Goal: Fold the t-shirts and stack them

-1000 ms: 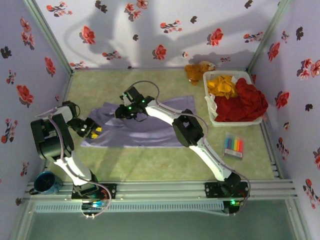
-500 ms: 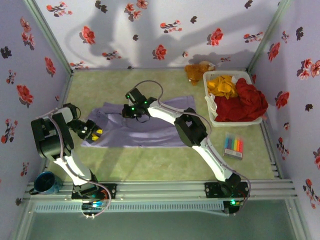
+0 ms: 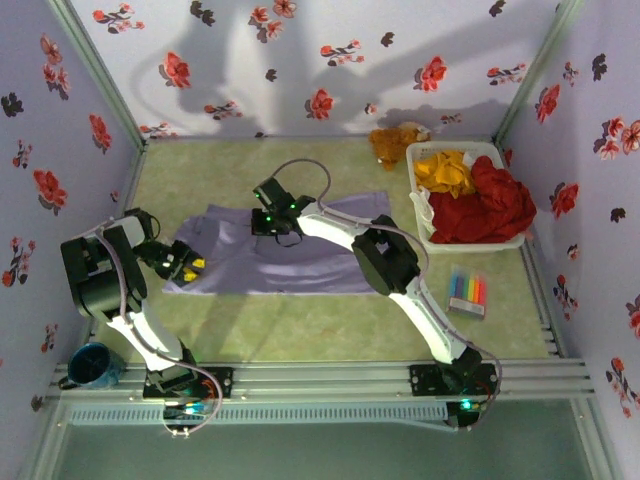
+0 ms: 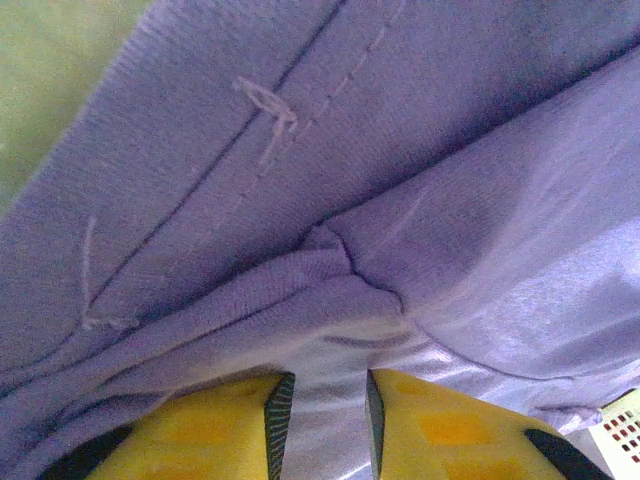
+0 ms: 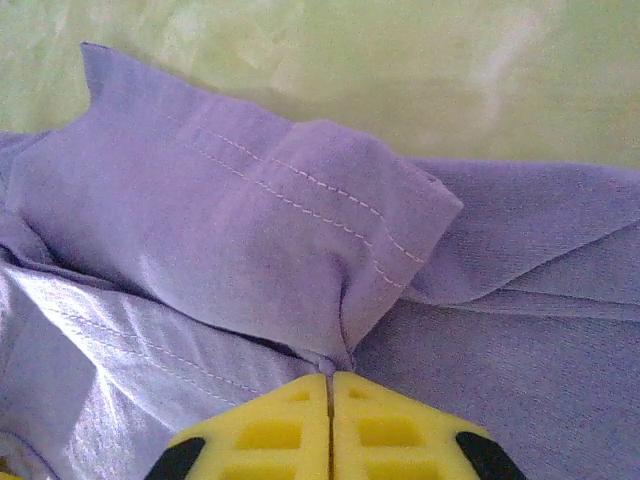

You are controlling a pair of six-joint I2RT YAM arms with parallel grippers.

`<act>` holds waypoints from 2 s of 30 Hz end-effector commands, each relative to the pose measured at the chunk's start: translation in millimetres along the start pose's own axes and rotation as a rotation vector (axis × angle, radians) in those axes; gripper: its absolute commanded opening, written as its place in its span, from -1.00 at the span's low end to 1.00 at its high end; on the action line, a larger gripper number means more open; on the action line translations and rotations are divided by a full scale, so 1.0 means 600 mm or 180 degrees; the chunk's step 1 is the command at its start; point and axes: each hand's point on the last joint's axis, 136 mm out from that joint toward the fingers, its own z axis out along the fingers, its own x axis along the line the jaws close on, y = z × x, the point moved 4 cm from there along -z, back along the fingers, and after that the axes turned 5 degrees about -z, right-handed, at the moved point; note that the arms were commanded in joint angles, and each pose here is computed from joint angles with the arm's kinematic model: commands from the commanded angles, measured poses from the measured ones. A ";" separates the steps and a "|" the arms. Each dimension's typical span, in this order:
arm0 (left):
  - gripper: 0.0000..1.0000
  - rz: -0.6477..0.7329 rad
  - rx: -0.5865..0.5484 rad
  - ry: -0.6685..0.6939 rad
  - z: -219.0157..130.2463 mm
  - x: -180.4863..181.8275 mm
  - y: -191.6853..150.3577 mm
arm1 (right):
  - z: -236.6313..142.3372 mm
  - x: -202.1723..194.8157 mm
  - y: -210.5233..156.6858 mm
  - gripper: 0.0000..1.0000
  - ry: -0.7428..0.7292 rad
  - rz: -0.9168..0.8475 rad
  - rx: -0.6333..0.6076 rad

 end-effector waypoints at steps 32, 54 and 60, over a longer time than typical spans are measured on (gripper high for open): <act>-0.27 0.1491 -0.0820 0.0569 -0.033 -0.283 0.165 | -0.201 -0.013 -0.037 -0.20 -0.0271 -0.0056 0.0151; -0.26 0.1640 -0.0599 0.0820 0.038 -0.279 0.171 | -0.260 -0.089 -0.044 -0.19 -0.0454 0.0174 0.0027; -0.35 0.1706 -0.0505 0.0982 0.068 -0.269 0.167 | -0.267 -0.099 -0.045 -0.19 -0.0478 0.0201 0.0023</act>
